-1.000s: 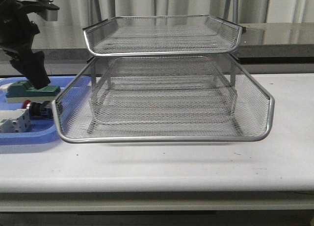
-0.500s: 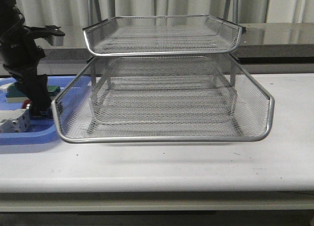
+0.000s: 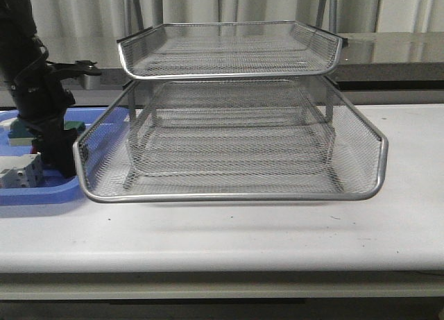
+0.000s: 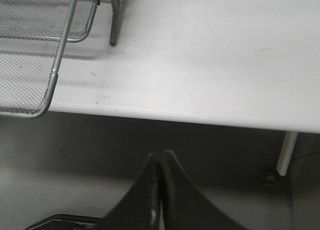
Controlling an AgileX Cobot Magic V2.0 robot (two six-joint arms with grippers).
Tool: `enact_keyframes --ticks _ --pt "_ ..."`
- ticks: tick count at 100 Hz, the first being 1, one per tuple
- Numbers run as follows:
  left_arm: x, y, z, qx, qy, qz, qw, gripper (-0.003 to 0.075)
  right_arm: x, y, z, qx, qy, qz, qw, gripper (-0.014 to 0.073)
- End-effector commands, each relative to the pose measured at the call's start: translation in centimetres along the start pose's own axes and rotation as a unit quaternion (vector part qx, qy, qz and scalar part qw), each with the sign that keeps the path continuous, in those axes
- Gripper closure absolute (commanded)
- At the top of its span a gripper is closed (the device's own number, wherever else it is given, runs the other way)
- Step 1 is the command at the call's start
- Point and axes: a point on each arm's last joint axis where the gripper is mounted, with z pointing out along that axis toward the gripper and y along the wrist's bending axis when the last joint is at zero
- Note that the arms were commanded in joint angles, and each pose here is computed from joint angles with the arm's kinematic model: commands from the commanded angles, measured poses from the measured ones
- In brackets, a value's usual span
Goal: Place button on rack with both arms
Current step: 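Lower the left gripper onto the red push button in the blue tray, then grasp the red push button with the left gripper and lift it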
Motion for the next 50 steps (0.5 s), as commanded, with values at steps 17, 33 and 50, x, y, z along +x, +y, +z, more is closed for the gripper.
enact_keyframes --ticks 17,33,50 --pt "-1.29 0.21 -3.52 -0.036 -0.041 0.004 0.999 0.009 -1.17 -0.09 -0.77 0.006 -0.044 -0.002 0.999 0.0666" --pt "-1.39 0.3 -3.71 -0.039 -0.043 0.005 0.998 0.0251 -1.17 -0.09 -0.77 0.006 -0.044 -0.002 0.999 0.0666" --pt "-1.81 0.66 -4.52 -0.051 -0.053 0.007 0.997 0.0496 -1.17 -0.09 -0.77 0.006 -0.044 -0.002 0.999 0.0666"
